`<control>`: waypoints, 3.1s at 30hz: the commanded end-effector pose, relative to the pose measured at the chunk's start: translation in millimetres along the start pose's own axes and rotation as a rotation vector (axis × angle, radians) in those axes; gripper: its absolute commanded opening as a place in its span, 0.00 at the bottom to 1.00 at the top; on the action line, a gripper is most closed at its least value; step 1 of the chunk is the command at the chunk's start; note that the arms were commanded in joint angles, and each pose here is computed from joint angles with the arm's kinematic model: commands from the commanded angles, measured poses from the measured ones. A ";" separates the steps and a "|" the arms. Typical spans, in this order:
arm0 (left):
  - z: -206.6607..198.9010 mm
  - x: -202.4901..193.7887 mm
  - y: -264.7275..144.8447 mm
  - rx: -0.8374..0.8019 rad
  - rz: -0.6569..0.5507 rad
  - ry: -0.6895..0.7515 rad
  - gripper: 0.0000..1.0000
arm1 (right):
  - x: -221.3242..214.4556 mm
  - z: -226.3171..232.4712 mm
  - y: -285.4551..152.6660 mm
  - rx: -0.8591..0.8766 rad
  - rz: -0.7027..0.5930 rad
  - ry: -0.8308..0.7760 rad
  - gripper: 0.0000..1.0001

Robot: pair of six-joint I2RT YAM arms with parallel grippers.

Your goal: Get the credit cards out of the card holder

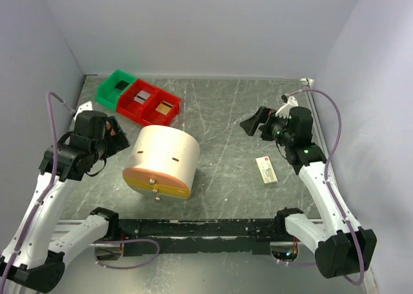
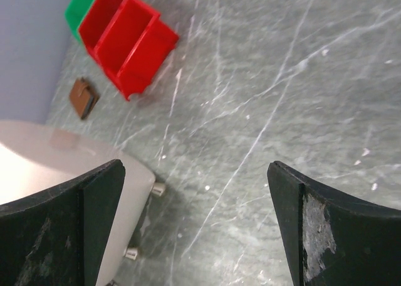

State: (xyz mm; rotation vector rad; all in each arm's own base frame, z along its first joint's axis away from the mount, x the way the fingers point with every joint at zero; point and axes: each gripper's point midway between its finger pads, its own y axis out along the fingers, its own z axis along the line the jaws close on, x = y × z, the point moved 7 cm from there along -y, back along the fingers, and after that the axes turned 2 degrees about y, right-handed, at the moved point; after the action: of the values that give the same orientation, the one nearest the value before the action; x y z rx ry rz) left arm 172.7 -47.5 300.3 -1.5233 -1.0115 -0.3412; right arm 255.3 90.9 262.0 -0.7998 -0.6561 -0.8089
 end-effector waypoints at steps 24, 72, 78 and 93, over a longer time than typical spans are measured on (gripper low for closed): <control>28.8 -84.1 -17.4 0.058 0.313 -0.236 0.94 | -28.3 4.6 -17.7 0.203 0.167 0.048 1.00; -101.0 -84.6 81.4 -0.420 0.387 -0.166 0.94 | -131.3 50.9 -18.2 0.079 0.342 0.134 1.00; -137.6 -66.0 114.3 -0.468 0.319 -0.119 0.94 | -100.4 40.4 9.4 -0.097 0.183 0.010 1.00; -151.8 -42.0 145.3 -0.351 0.221 -0.007 0.94 | -61.6 -9.1 10.2 -0.163 0.218 -0.038 1.00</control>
State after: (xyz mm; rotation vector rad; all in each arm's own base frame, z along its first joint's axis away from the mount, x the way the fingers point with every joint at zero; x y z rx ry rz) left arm 314.7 -200.7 194.5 -1.9885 -0.7603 -0.2860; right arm 246.6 112.2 190.8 -1.0549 -0.4541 -0.7002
